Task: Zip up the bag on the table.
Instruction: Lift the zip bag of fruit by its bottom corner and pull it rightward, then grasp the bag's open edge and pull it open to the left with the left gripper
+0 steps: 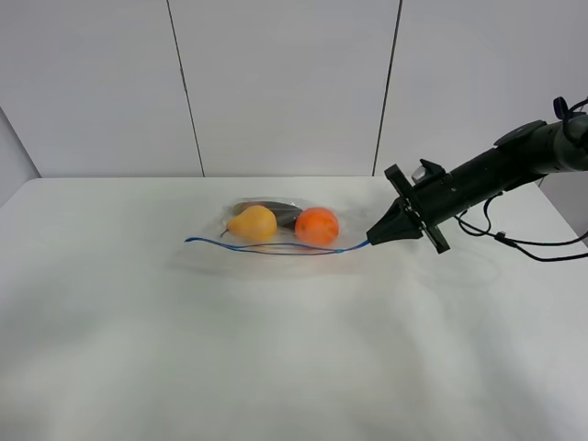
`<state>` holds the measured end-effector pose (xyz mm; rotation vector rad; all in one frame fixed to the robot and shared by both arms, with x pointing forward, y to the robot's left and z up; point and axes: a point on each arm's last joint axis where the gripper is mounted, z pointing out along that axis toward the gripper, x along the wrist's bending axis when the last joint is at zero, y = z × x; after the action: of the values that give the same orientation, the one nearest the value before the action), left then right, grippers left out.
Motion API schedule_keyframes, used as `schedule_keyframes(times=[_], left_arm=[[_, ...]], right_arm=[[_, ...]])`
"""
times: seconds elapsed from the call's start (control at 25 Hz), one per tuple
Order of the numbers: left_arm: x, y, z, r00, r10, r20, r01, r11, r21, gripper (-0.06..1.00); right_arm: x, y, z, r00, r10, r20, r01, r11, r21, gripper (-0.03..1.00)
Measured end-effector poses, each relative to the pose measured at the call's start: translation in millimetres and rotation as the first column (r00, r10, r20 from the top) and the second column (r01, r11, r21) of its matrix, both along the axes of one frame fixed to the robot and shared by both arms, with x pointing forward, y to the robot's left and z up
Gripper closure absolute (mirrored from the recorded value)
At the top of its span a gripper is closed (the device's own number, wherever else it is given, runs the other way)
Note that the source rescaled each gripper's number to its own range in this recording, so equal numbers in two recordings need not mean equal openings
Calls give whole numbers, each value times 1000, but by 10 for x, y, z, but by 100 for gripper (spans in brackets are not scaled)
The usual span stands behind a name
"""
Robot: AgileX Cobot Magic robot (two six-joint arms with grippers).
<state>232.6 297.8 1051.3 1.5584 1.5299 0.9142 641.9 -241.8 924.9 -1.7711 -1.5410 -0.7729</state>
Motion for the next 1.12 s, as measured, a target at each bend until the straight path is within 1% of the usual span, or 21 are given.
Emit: schedule_keyframes(times=[0.16,0.36,0.48,0.92,1.0,1.04,1.12], left_arm=[[0,0,0,1000,0,0,0,1000,0,-5],[0,0,0,1000,0,0,0,1000,0,-5],[0,0,0,1000,0,0,0,1000,0,-5],[0,0,1,1000,0,1,0,1000,0,-5],[17,1,63,1000,1,17,-1,1000,0,-5],[35,1,136,999,1,35,-1,1000,-1,-5],[134,2,320,999,2,37,-2,1000,-2,-5]], right_arm=[[12,180,49,1000,-8,8,7,998,65,97],[-8,409,82,1000,14,11,-15,994,108,97],[-2,423,94,1000,4,11,-6,992,123,97],[-2,423,94,1000,4,11,-6,992,123,97],[-2,423,94,1000,4,11,-6,992,123,97],[-2,423,94,1000,4,11,-6,992,123,97],[-2,423,94,1000,4,11,-6,992,123,97]])
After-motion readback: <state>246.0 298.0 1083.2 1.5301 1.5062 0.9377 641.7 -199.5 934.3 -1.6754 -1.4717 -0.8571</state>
